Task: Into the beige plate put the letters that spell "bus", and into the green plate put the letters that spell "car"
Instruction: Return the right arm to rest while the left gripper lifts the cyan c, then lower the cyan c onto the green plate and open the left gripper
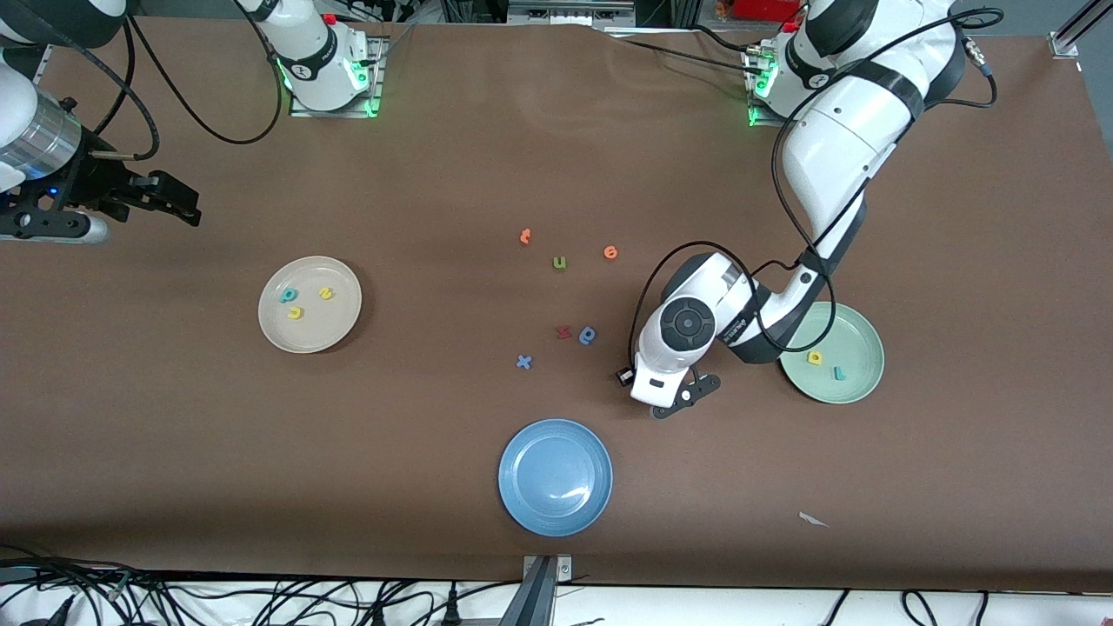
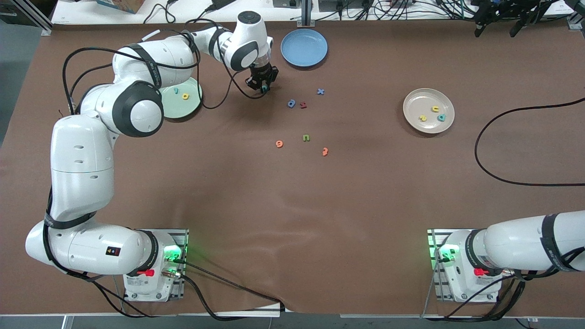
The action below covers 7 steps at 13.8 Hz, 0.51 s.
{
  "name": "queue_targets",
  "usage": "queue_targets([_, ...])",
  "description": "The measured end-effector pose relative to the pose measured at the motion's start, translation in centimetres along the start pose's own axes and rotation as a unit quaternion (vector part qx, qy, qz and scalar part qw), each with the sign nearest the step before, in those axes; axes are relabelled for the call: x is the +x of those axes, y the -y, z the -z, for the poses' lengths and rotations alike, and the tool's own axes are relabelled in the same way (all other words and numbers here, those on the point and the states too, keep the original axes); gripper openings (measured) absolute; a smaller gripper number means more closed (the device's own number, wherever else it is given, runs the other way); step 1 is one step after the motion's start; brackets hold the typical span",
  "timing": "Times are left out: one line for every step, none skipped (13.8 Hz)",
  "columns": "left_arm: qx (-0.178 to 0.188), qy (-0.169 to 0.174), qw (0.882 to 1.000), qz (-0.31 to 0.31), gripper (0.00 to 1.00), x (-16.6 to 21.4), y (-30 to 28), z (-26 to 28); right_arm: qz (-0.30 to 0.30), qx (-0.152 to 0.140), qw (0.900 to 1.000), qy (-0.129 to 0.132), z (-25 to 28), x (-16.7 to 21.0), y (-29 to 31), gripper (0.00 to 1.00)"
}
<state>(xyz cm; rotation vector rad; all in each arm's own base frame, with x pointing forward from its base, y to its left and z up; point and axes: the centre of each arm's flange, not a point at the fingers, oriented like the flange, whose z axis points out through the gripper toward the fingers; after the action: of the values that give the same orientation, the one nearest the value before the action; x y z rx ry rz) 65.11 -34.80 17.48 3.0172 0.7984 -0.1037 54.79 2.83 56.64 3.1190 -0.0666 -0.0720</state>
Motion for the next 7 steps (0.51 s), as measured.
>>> queue_targets([0.000, 0.000, 1.000, 0.000, 0.28, 0.0, 0.0, 0.0, 0.000, 0.000, 1.000, 0.003, -0.1, 0.0, 0.0, 1.00])
queue_targets([0.000, 0.000, 1.000, 0.000, 0.28, 0.1, 0.0, 0.0, 0.000, 0.000, 1.000, 0.008, -0.2, -0.1, 0.0, 1.00])
queue_targets([0.000, -0.001, 1.000, 0.002, 0.28, 0.3, 0.2, 0.1, 0.000, 0.000, 1.000, 0.014, -0.3, -0.2, 0.0, 1.00])
queue_targets([-0.001, -0.002, 1.000, 0.005, 0.28, 0.7, 0.3, 0.2, 0.000, 0.001, 1.000, 0.017, -0.4, -0.3, 0.0, 1.00])
queue_targets([-0.004, -0.004, 1.000, 0.007, 0.28, 1.2, 0.5, 0.6, 0.000, 0.001, 1.000, 0.018, -0.4, -0.3, 0.0, 1.00])
queue_targets([-0.005, -0.007, 1.000, 0.003, 0.28, 2.1, 0.9, 1.4, 0.000, 0.002, 1.000, 0.018, -0.4, -0.3, 0.0, 1.00])
queue_targets([0.004, -0.008, 1.000, -0.005, 0.28, 3.1, 1.7, 2.6, 0.000, 0.002, 1.000, 0.017, -0.4, -0.3, 0.0, 1.00])
